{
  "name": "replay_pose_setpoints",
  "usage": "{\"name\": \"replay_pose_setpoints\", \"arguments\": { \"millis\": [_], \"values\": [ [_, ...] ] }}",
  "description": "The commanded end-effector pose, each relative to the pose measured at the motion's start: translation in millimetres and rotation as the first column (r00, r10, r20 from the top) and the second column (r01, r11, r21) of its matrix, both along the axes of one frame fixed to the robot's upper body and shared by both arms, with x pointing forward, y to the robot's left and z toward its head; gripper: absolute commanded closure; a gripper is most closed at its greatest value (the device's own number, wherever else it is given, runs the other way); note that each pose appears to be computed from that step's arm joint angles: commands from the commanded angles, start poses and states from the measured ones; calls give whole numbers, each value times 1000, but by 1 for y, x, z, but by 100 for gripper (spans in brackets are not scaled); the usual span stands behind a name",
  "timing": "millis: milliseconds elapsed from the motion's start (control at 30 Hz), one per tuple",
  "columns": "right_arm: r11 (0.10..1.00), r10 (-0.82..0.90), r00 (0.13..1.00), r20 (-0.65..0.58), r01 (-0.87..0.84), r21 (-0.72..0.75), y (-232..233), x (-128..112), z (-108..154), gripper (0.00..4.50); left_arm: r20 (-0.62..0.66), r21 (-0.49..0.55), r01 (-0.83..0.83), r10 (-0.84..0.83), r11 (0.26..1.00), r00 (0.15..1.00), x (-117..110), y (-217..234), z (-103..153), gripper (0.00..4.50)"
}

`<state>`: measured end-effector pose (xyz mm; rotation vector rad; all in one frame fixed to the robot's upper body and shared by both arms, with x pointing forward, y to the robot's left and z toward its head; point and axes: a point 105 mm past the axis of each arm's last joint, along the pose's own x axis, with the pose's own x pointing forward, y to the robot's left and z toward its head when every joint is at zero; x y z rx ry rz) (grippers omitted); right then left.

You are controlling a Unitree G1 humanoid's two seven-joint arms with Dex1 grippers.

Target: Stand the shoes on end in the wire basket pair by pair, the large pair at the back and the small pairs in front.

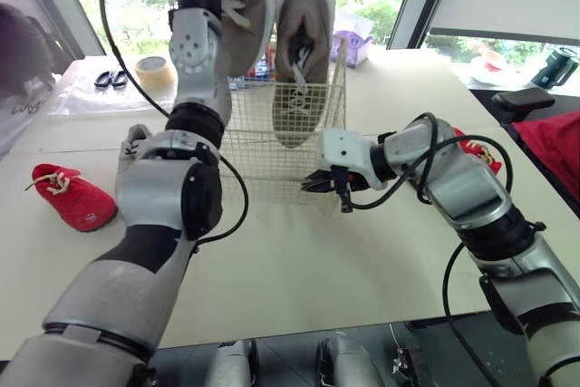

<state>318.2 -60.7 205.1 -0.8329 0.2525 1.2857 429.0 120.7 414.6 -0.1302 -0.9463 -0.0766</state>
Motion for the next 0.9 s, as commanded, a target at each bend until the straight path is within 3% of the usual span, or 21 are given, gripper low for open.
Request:
{"name": "replay_pose_setpoints", "arguments": {
  "millis": [33,233,333,567,600,700,900],
  "values": [
    [995,91,996,23,-92,37,12,-15,11,440,-47,25,5,-3,1000,999,6,-4,-12,450],
    [995,42,997,67,-48,93,12,-6,20,440,-123,77,-10,19,997,992,14,3,-35,450],
    [994,32,997,75,-39,103,11,-4,21,444,-133,96,-2,15,995,991,12,3,-41,339],
    [992,7,997,74,-17,126,2,-6,24,444,-157,82,15,-2,997,988,-5,22,-47,4],
    [991,8,997,71,-17,135,0,-7,25,444,-161,87,22,-7,996,987,-10,23,-48,2],
    [983,-13,997,71,-1,185,-6,-13,33,376,-236,43,75,-63,996,970,-25,35,-55,0],
    [949,-20,999,35,8,314,-18,-27,55,376,-402,35,178,-149,983,903,-51,51,-68,0]
  ]
}}
